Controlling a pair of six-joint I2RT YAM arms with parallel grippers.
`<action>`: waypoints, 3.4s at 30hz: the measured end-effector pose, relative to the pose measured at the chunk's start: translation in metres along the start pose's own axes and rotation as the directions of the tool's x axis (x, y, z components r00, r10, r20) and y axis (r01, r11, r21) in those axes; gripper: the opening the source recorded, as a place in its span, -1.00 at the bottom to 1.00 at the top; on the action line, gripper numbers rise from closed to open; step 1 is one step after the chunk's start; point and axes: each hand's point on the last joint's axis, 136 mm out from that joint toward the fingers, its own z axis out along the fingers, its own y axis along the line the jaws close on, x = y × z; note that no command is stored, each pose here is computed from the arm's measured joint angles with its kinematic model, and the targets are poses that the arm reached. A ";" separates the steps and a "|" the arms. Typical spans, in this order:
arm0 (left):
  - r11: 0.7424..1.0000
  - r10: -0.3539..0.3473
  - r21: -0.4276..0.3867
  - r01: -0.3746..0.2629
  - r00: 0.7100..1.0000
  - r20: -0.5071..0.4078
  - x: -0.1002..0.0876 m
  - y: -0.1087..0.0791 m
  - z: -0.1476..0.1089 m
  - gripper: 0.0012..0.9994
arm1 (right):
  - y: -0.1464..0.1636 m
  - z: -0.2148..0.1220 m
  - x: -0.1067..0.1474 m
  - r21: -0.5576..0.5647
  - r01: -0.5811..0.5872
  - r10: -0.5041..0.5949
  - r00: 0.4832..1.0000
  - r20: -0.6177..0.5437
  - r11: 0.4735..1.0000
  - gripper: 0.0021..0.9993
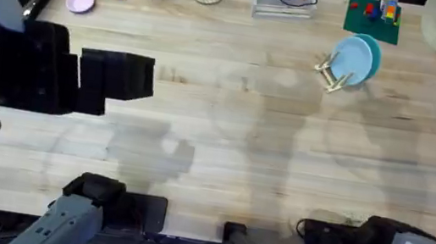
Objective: Pick up the plates from the table one by one and place each into a slot on the dish rack.
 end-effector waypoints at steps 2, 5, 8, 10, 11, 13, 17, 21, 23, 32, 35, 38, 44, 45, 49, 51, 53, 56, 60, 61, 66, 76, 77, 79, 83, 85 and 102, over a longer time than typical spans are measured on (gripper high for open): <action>1.000 0.000 0.000 0.000 1.000 0.000 0.000 0.000 0.000 0.99 | 0.001 0.002 0.000 -0.010 -0.001 0.001 1.000 0.001 1.000 -0.95; 1.000 0.000 0.000 0.000 1.000 0.000 0.000 0.000 0.000 0.99 | 0.005 0.002 -0.003 -0.033 -0.001 0.002 1.000 0.014 0.999 -0.95; 1.000 0.000 0.000 0.000 1.000 0.000 0.000 0.000 0.000 0.99 | 0.008 0.001 -0.004 -0.048 -0.003 0.004 1.000 0.023 0.999 -0.95; 1.000 0.000 0.000 0.000 1.000 0.000 0.000 0.000 0.000 0.99 | 0.009 0.001 -0.005 -0.053 -0.003 0.005 1.000 0.025 0.999 -0.95; 1.000 0.000 0.000 0.000 1.000 0.000 0.000 0.000 0.000 0.99 | 0.009 0.001 -0.005 -0.055 -0.003 0.005 1.000 0.025 0.998 -0.95; 1.000 0.000 0.000 0.000 1.000 0.000 0.000 0.000 0.000 0.99 | 0.010 0.002 -0.004 -0.060 -0.004 0.005 1.000 0.022 0.998 -0.95; 1.000 0.000 0.000 0.000 1.000 0.000 0.000 0.000 0.000 0.99 | 0.010 0.008 -0.002 -0.071 -0.008 0.008 1.000 0.005 0.997 -0.95; 1.000 0.000 0.000 0.000 1.000 0.000 0.000 0.000 0.000 0.99 | 0.010 0.015 -0.001 -0.081 -0.011 0.011 1.000 -0.011 0.997 -0.95; 1.000 0.000 0.000 0.000 1.000 0.000 0.000 0.000 0.000 0.99 | 0.010 0.016 0.000 -0.082 -0.012 0.011 1.000 -0.014 0.997 -0.95; 1.000 0.000 0.000 0.000 1.000 0.000 0.000 0.000 0.000 0.99 | 0.013 0.018 0.001 -0.094 -0.011 0.008 1.000 -0.022 0.996 -0.95; 1.000 0.000 0.000 0.000 1.000 0.000 0.000 0.000 0.000 0.99 | 0.019 0.020 0.001 -0.114 -0.003 -0.001 0.999 -0.034 0.993 -0.95; 1.000 0.000 0.000 0.000 1.000 0.000 0.000 0.000 0.000 0.99 | 0.024 0.023 0.003 -0.132 0.002 -0.008 0.999 -0.046 0.991 -0.95; 1.000 0.000 0.000 0.000 1.000 0.000 0.000 0.000 0.000 0.99 | 0.025 0.031 0.005 -0.144 -0.003 -0.007 0.998 -0.068 0.990 -0.95; 1.000 0.000 0.000 0.000 1.000 0.000 0.000 0.000 0.000 0.99 | 0.025 0.032 0.005 -0.146 -0.004 -0.007 0.997 -0.071 0.989 -0.95; 1.000 0.000 0.000 0.000 1.000 0.000 0.000 0.000 0.000 0.99 | 0.026 0.038 0.008 -0.154 -0.008 -0.006 0.996 -0.086 0.988 -0.95; 1.000 0.000 0.000 0.000 1.000 0.000 0.000 0.000 0.000 0.99 | 0.026 0.040 0.008 -0.157 -0.010 -0.005 0.996 -0.092 0.988 -0.95; 1.000 0.000 0.000 0.000 1.000 0.000 0.000 0.000 0.000 0.99 | 0.026 0.042 0.009 -0.160 -0.016 0.000 0.995 -0.099 0.987 -0.95; 1.000 0.000 0.000 0.000 1.000 0.000 0.000 0.000 0.000 0.99 | 0.026 0.045 0.010 -0.164 -0.025 0.007 0.994 -0.109 0.986 -0.95; 1.000 0.000 0.000 0.000 1.000 0.000 0.000 0.000 0.000 0.99 | 0.027 0.053 0.013 -0.176 -0.034 0.011 0.991 -0.132 0.984 -0.94; 1.000 0.000 0.000 0.000 1.000 0.000 0.000 0.000 0.000 0.99 | 0.029 0.056 0.014 -0.182 -0.036 0.010 0.990 -0.140 0.983 -0.94; 1.000 0.000 -0.001 0.000 1.000 0.000 0.000 0.000 0.000 0.99 | 0.040 0.070 0.016 -0.219 -0.025 -0.012 0.986 -0.168 0.975 -0.94; 1.000 0.000 -0.003 0.000 1.000 0.000 0.000 0.001 0.000 0.99 | 0.052 0.092 0.033 -0.244 -0.028 -0.021 0.980 -0.197 0.969 -0.94; 1.000 0.000 -0.003 0.000 1.000 0.000 0.000 0.001 0.000 0.99 | 0.052 0.093 0.034 -0.244 -0.028 -0.021 0.980 -0.197 0.969 -0.94; 1.000 0.000 -0.003 0.000 1.000 0.000 0.000 0.001 0.000 0.99 | 0.052 0.097 0.035 -0.242 -0.027 -0.021 0.981 -0.194 0.970 -0.94; 1.000 0.000 -0.003 0.000 1.000 0.001 0.000 0.001 0.000 0.99 | 0.054 0.103 0.039 -0.242 -0.027 -0.021 0.981 -0.193 0.970 -0.94; 1.000 0.000 -0.003 0.000 1.000 0.001 0.000 0.001 0.000 0.99 | 0.054 0.105 0.040 -0.243 -0.028 -0.021 0.980 -0.196 0.970 -0.94; 1.000 0.000 -0.003 0.000 1.000 0.000 0.000 0.001 0.000 0.99 | 0.052 0.152 0.043 -0.256 -0.036 -0.022 0.975 -0.222 0.966 -0.94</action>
